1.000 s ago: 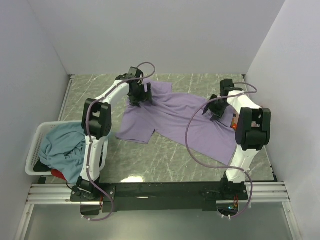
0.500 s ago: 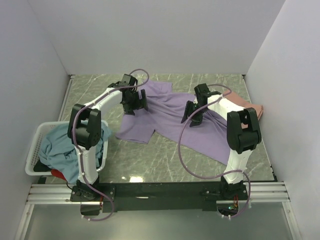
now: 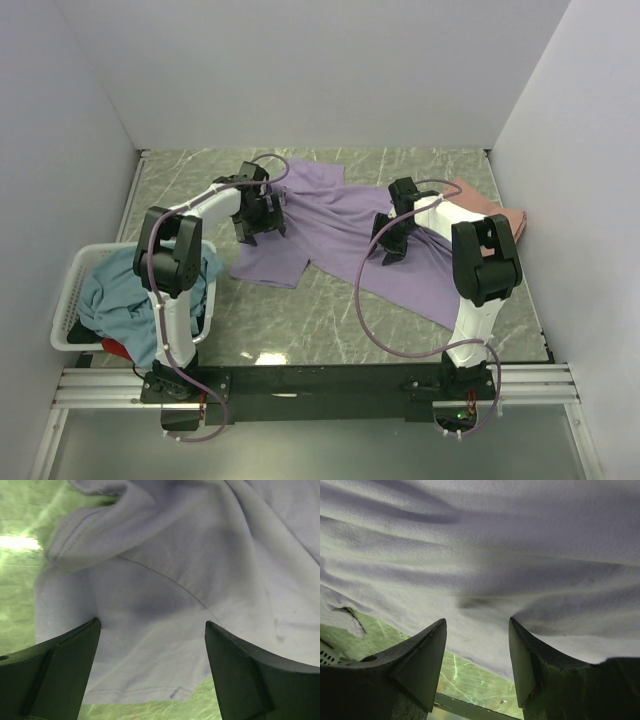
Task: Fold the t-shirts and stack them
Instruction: Fold the tshirt
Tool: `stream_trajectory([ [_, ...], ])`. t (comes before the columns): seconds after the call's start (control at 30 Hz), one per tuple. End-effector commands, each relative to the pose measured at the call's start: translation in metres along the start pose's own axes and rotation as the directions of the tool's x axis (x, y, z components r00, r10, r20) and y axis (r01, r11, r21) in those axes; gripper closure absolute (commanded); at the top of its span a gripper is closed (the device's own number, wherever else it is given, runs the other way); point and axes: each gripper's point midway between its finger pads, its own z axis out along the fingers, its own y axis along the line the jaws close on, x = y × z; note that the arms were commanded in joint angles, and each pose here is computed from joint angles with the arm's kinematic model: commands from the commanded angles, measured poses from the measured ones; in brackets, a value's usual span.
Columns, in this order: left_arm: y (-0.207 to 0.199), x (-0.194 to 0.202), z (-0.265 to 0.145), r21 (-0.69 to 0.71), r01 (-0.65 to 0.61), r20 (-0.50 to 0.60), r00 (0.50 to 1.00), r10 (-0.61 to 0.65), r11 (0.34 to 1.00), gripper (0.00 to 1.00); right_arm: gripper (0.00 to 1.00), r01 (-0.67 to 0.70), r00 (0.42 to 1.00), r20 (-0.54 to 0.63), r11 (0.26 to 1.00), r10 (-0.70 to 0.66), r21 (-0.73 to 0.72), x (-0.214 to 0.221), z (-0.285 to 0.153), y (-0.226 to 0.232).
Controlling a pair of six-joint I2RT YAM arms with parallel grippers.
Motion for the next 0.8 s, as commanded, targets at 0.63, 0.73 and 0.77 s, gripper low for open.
stream_trajectory([
  [0.63, 0.004, -0.033, 0.009, -0.002, -0.094, 0.067, 0.993, 0.094, 0.996, 0.08, 0.4, -0.018, 1.0, -0.003, 0.991, 0.018, 0.135, -0.001, 0.012, -0.037],
  [0.73, -0.006, -0.037, 0.012, 0.035, -0.111, 0.059, 0.992, 0.108, 0.993, 0.08, 0.4, -0.033, 0.999, 0.004, 0.99, 0.032, 0.136, -0.002, 0.011, -0.04],
  [0.77, -0.008, -0.036, 0.013, 0.038, -0.118, 0.052, 0.992, 0.115, 0.992, 0.09, 0.4, -0.034, 0.999, 0.003, 0.99, 0.034, 0.139, -0.002, 0.011, -0.041],
])
